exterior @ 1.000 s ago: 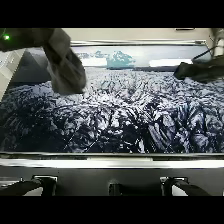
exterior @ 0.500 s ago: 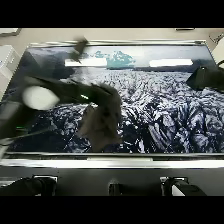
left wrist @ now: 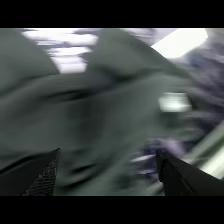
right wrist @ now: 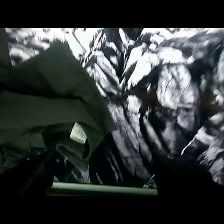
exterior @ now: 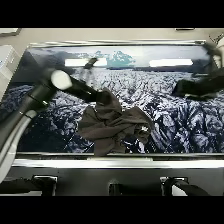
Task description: Fold the clothes and pants, and hang the long-sleeved shirts on hangers.
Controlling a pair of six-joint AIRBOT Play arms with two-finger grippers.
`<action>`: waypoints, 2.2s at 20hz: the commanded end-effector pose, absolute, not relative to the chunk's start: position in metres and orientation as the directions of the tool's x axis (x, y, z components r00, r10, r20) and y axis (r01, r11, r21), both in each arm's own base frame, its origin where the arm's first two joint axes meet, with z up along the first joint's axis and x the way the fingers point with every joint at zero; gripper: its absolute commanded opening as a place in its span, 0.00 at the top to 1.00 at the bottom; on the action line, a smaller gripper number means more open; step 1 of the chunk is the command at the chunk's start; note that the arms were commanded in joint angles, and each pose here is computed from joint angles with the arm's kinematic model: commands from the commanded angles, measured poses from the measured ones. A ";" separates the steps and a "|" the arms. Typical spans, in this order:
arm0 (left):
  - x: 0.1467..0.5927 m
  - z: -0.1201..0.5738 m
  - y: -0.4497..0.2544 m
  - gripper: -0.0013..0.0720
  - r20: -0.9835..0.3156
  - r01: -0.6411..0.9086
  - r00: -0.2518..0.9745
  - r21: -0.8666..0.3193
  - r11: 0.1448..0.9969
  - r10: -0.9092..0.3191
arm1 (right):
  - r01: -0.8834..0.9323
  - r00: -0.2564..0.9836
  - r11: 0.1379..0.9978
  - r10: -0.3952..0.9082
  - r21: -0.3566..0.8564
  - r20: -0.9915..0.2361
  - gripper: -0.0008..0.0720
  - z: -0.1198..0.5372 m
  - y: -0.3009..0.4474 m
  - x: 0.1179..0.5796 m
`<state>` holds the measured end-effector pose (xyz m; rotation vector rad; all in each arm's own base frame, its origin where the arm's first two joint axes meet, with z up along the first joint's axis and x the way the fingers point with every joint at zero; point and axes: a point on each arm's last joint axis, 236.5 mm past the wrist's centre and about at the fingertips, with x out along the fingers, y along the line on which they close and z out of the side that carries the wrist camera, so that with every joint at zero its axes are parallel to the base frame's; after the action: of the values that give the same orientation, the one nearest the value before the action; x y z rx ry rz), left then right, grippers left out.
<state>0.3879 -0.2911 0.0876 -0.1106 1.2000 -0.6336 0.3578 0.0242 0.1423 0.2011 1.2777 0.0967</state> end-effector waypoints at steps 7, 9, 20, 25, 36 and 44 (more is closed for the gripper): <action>0.319 -0.045 -0.118 0.01 -0.902 -0.088 -0.161 -0.392 0.916 -0.402 | 0.156 -0.124 0.937 0.332 0.312 -0.935 0.04 -0.033 0.056 0.315; 0.295 -0.068 -0.139 0.01 -0.870 -0.106 -0.205 -0.437 0.893 -0.449 | 0.149 -0.148 0.899 0.431 0.411 -0.890 0.03 -0.039 0.080 0.305; 0.261 -0.090 -0.232 0.01 -0.805 -0.027 -0.201 -0.565 0.825 -0.558 | 0.137 -0.225 0.854 0.521 0.503 -0.823 0.02 -0.065 0.110 0.270; 0.268 -0.087 -0.228 0.01 -0.805 -0.050 -0.174 -0.567 0.822 -0.567 | 0.055 -0.210 0.876 0.480 0.480 -0.852 0.03 -0.074 0.134 0.272; 0.259 -0.084 -0.240 0.95 -0.806 0.023 -0.189 -0.575 0.818 -0.561 | 0.064 -0.278 0.939 0.342 0.338 -0.898 0.62 -0.105 0.131 0.260; 0.335 0.016 -0.208 0.95 -0.772 0.179 0.135 -0.597 0.782 -0.621 | -0.092 -0.073 0.970 0.219 0.226 -0.973 0.94 -0.038 0.102 0.314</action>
<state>0.2989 -0.2259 -0.0352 -0.4165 1.5020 -0.5990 0.2823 0.1180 -0.0770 0.2050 1.7645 0.2756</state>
